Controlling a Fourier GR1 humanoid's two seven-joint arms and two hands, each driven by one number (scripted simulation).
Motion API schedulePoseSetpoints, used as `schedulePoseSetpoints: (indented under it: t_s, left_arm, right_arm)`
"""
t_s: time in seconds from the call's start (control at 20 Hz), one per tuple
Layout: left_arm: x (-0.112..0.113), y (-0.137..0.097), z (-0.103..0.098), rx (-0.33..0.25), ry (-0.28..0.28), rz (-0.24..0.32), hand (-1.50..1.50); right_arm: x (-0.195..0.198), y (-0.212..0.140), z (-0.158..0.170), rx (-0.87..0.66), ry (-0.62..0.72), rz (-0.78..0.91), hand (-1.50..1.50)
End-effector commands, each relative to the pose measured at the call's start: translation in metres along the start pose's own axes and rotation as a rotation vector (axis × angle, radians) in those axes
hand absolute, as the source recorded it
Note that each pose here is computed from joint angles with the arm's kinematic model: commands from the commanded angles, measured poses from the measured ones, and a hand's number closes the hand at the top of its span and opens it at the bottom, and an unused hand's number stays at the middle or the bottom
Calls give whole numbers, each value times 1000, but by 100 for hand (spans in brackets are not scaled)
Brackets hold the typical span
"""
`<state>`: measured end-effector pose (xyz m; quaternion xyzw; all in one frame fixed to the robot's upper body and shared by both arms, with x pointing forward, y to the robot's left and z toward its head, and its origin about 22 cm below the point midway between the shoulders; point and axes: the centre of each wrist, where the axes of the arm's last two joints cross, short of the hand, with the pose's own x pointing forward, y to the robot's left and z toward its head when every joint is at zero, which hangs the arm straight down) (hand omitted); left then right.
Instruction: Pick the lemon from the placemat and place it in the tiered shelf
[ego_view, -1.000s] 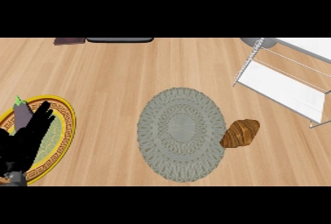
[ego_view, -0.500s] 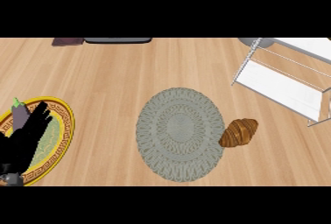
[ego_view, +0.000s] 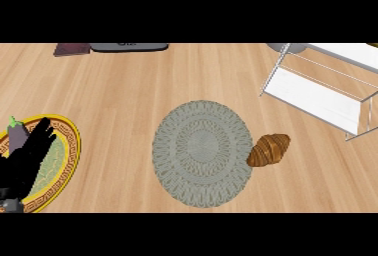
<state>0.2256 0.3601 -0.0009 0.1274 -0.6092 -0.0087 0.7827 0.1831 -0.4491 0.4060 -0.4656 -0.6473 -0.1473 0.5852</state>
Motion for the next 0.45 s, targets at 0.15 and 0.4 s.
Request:
schedulePoseSetpoints:
  t_s: [0.15, 0.4]
  left_arm:
    - [6, 9, 1, 48, 17, 6, 0]
    - [-4, 2, 12, 67, 26, 2, 0]
  right_arm:
    - [-14, -103, 25, 15, 53, 106, -150]
    - [-36, -175, 35, 21, 17, 63, -150]
